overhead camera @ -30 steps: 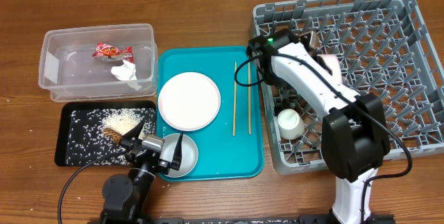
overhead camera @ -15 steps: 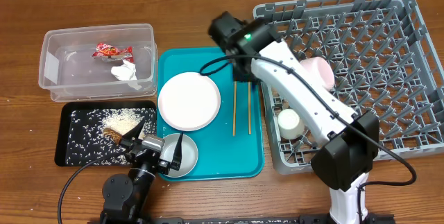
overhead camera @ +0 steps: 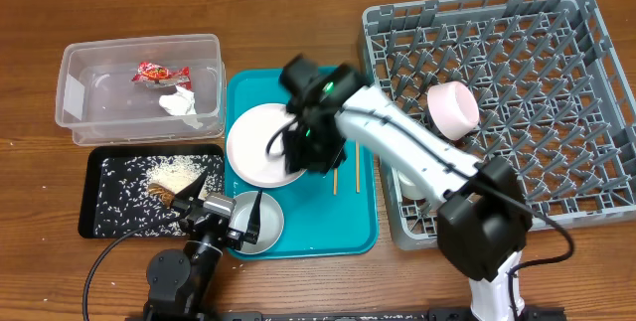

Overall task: Sort waste into correct bins and load items into the dishwasher
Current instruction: 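Return the right gripper to the tray and grasp the grey bowl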

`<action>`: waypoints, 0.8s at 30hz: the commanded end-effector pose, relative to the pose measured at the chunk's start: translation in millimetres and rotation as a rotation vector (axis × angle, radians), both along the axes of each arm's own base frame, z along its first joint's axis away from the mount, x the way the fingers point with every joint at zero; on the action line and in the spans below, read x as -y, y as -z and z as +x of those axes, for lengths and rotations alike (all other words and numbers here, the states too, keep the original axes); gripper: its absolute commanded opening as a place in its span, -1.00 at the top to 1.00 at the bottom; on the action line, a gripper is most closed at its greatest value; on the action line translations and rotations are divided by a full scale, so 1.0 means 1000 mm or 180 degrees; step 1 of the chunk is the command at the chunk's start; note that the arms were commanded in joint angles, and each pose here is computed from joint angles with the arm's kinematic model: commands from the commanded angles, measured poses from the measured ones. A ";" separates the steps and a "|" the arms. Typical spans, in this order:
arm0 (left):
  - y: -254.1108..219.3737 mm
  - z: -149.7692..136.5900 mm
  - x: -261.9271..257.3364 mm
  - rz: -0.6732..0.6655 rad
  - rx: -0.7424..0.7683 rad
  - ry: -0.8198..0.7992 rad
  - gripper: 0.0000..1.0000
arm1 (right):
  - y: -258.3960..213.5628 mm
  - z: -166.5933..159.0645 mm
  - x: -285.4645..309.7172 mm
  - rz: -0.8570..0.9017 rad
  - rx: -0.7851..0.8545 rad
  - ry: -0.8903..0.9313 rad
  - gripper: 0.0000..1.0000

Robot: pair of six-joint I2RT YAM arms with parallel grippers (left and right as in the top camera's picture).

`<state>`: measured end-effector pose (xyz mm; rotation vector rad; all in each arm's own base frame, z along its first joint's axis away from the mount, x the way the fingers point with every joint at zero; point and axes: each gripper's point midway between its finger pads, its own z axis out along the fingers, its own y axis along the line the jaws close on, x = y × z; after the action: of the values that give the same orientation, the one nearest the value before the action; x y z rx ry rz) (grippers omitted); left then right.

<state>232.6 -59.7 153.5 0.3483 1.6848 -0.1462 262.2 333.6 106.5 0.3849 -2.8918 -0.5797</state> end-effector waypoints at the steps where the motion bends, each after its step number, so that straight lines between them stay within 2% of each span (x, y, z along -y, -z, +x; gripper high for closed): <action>1: 0.001 0.000 0.000 0.0007 0.0010 0.0004 -1.00 | 0.004 -0.057 -0.035 0.0258 -0.0265 -0.0351 0.07; 2: 0.001 0.000 0.000 0.0007 0.0010 0.0004 -1.00 | 0.015 -0.063 -0.040 0.0087 -0.0129 -0.0311 0.06; 6: 0.001 0.000 0.000 0.0008 0.0009 0.0004 -1.00 | 0.037 -0.049 -0.026 -0.0543 0.0326 0.0199 -0.05; 9: 0.001 0.000 0.000 0.0008 0.0009 0.0004 -1.00 | 0.053 -0.045 -0.030 -0.0545 0.0404 0.0309 -0.03; 15: 0.001 0.000 0.000 0.0008 0.0009 0.0004 -1.00 | 0.069 -0.058 -0.039 -0.0407 0.0128 0.0266 0.34; 16: 0.001 0.000 0.000 0.0008 0.0009 0.0004 -1.00 | 0.069 -0.058 -0.038 -0.0415 0.0120 0.0284 0.65; 17: 0.001 0.000 0.000 0.0008 0.0009 0.0004 -1.00 | 0.068 -0.055 -0.036 -0.0428 0.0121 0.0305 0.86; 18: 0.001 0.000 0.000 0.0007 0.0010 0.0004 -1.00 | 0.067 -0.052 -0.033 -0.0451 0.0128 0.0333 0.92; 24: 0.001 0.000 0.000 0.0008 0.0009 0.0004 -1.00 | 0.024 0.005 0.016 -0.0480 0.0444 0.0834 0.92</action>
<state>233.9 -55.6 153.4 0.3347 1.6869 -0.1268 225.4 340.6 43.0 0.1421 -2.9898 -0.3149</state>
